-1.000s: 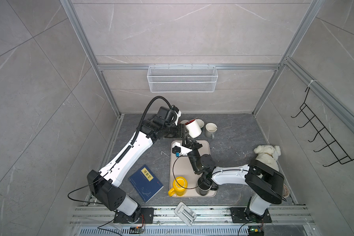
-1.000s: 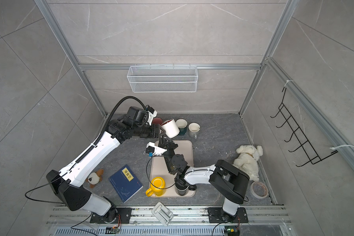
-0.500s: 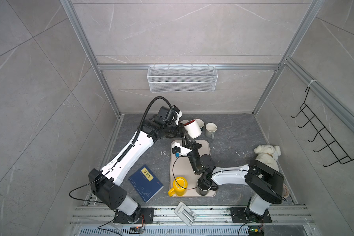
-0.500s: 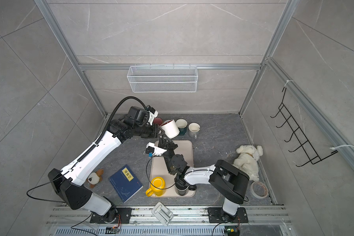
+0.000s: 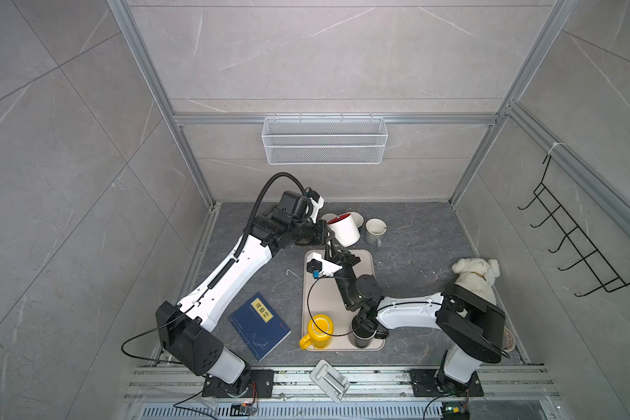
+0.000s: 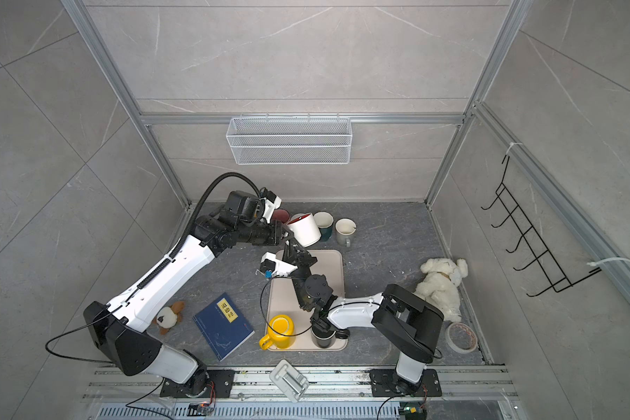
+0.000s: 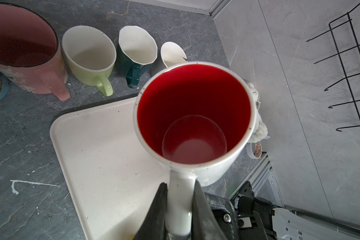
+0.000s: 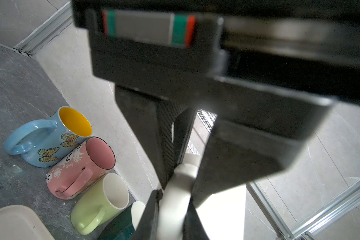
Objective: Turn the mug right side up
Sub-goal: Place the mug at the middle-left of the table.
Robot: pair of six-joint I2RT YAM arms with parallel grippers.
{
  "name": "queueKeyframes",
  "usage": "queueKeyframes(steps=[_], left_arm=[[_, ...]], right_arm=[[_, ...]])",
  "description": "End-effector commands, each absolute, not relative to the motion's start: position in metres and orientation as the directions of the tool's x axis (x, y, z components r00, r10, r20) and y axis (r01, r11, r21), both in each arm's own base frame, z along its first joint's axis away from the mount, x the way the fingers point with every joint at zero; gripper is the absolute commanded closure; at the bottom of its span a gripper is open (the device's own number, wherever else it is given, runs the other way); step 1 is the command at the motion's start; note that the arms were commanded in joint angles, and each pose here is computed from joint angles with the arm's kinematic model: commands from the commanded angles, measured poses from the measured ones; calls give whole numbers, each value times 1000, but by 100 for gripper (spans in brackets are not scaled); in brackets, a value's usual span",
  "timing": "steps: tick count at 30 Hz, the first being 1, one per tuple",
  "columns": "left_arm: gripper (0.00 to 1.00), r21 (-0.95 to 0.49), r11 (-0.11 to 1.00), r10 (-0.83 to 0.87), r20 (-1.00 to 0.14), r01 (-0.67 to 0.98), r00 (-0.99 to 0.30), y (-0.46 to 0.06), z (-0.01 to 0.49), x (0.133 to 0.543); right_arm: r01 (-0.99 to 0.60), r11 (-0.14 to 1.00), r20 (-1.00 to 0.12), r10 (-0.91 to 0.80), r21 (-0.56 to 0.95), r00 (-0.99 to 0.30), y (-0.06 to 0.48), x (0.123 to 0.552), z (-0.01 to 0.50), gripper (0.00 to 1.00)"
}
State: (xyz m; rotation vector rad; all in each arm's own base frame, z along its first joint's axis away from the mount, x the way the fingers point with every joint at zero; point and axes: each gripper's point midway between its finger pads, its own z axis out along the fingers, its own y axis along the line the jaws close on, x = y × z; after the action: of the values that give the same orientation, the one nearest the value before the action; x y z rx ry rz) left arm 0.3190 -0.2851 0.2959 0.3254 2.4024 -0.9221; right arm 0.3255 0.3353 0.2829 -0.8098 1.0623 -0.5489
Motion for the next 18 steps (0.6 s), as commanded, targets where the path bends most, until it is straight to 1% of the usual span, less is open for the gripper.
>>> queueKeyframes(steps=[1, 6, 9, 18], left_arm=[[100, -527, 780, -4, -543, 337, -840, -272, 285, 318], [100, -500, 808, -25, -557, 311, -830, -263, 281, 321], [100, -492, 818, -31, -557, 299, -830, -261, 277, 323], [100, -473, 835, -34, -556, 283, -830, -258, 269, 328]], right_arm=[[76, 690, -580, -659, -720, 479, 332, 313, 329, 91], [77, 692, -588, -661, -718, 467, 329, 312, 328, 70], [76, 691, -589, -664, -719, 461, 329, 312, 325, 63], [80, 691, -599, -674, -718, 432, 326, 314, 321, 61]])
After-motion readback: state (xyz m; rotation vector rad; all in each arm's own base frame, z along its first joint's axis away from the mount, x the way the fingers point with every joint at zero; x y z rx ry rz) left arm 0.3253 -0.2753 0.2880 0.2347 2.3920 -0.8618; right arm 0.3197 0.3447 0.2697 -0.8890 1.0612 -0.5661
